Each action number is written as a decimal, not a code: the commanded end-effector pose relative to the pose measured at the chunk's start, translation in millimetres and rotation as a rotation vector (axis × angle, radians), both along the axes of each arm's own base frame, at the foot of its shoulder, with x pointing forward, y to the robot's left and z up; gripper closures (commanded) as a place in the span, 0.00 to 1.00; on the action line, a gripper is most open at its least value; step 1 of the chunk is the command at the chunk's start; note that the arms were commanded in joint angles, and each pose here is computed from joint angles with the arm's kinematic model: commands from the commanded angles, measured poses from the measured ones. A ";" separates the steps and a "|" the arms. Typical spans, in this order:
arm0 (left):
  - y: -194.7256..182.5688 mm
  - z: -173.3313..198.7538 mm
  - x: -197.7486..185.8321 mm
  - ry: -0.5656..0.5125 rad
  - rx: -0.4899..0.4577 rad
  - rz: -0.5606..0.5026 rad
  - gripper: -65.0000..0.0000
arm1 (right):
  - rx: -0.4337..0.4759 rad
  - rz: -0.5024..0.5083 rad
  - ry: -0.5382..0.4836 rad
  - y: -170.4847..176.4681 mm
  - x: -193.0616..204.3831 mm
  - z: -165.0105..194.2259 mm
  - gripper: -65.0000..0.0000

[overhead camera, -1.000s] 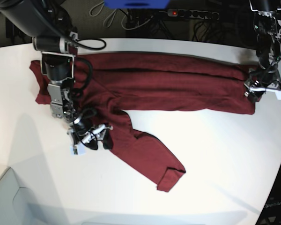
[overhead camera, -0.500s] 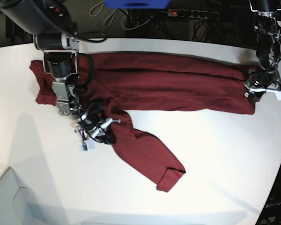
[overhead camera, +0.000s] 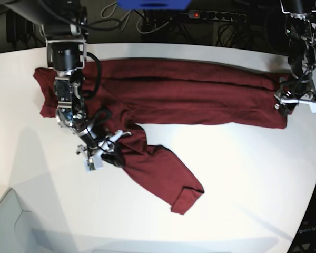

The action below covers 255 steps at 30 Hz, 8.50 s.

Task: Layout the t-shirt on the table in an organized manner, then fold the t-shirt properly
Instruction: 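Grasp the loose red sleeve with the right gripper, then lift the sleeve with the right gripper and fold it across the body, then grasp the sleeve cuff with the left gripper and pull it toward the shirt end, then lay the sleeve along the shirt with the left gripper and release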

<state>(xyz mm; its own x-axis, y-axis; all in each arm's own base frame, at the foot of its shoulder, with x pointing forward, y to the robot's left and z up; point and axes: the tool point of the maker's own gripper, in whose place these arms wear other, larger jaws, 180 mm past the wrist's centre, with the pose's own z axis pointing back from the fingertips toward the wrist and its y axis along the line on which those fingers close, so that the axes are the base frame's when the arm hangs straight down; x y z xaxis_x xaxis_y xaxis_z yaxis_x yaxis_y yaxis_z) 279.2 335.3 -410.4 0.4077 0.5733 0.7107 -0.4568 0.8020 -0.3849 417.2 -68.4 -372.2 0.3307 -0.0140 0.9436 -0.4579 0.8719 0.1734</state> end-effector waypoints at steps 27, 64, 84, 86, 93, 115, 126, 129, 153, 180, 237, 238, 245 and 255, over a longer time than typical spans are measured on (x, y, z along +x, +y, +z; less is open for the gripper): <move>6.3 18.6 11.5 -0.055 0.025 -0.004 0.49 | 0.169 0.323 -0.023 156.7 -175.1 42.2 1.00; -7.9 45.1 12.4 -0.116 0.050 -0.054 0.26 | 0.141 0.398 0.115 163.9 -221.2 1.1 0.59; -130.9 134.2 50.1 -0.408 -0.044 -0.263 0.01 | 0.068 0.364 0.050 122.2 -220.5 17.2 0.59; -164.1 133.7 58.7 -0.413 -0.079 -0.342 0.01 | 0.058 0.328 0.032 110.2 -215.9 23.3 0.59; -286.3 106.6 87.1 -0.365 -0.112 -0.579 0.01 | 0.000 0.192 0.019 60.0 -201.3 24.1 0.59; -398.9 38.4 138.5 -0.162 0.014 -0.739 0.02 | -0.032 0.148 0.041 40.0 -201.8 16.6 0.59; -393.1 41.7 145.9 -0.171 0.153 -0.775 0.35 | -0.035 0.149 0.022 40.3 -193.5 19.9 0.59; -397.9 43.6 146.0 -0.177 0.211 -0.791 0.45 | -0.034 0.151 0.021 40.9 -193.2 20.3 0.59; -412.6 6.7 125.2 -0.111 0.569 -0.996 0.27 | -0.046 0.156 0.020 37.9 -193.1 19.6 0.58; -402.3 8.0 132.2 -0.104 0.566 -0.963 1.00 | -0.047 0.155 0.041 37.2 -194.7 11.7 0.58; -92.2 111.7 12.3 -0.004 0.935 -0.620 1.00 | -0.048 0.147 0.077 33.6 -181.9 -8.1 0.58; -86.2 109.5 11.3 0.010 0.935 -0.609 1.00 | -0.048 0.147 0.077 33.6 -181.9 -8.1 0.58; -45.3 92.5 -11.6 0.120 0.941 -0.552 1.00 | -0.051 0.148 0.073 33.2 -180.6 -7.2 0.58; -14.7 38.2 -36.9 0.287 0.865 -0.537 1.00 | -0.052 0.148 0.062 33.2 -176.2 -4.8 0.58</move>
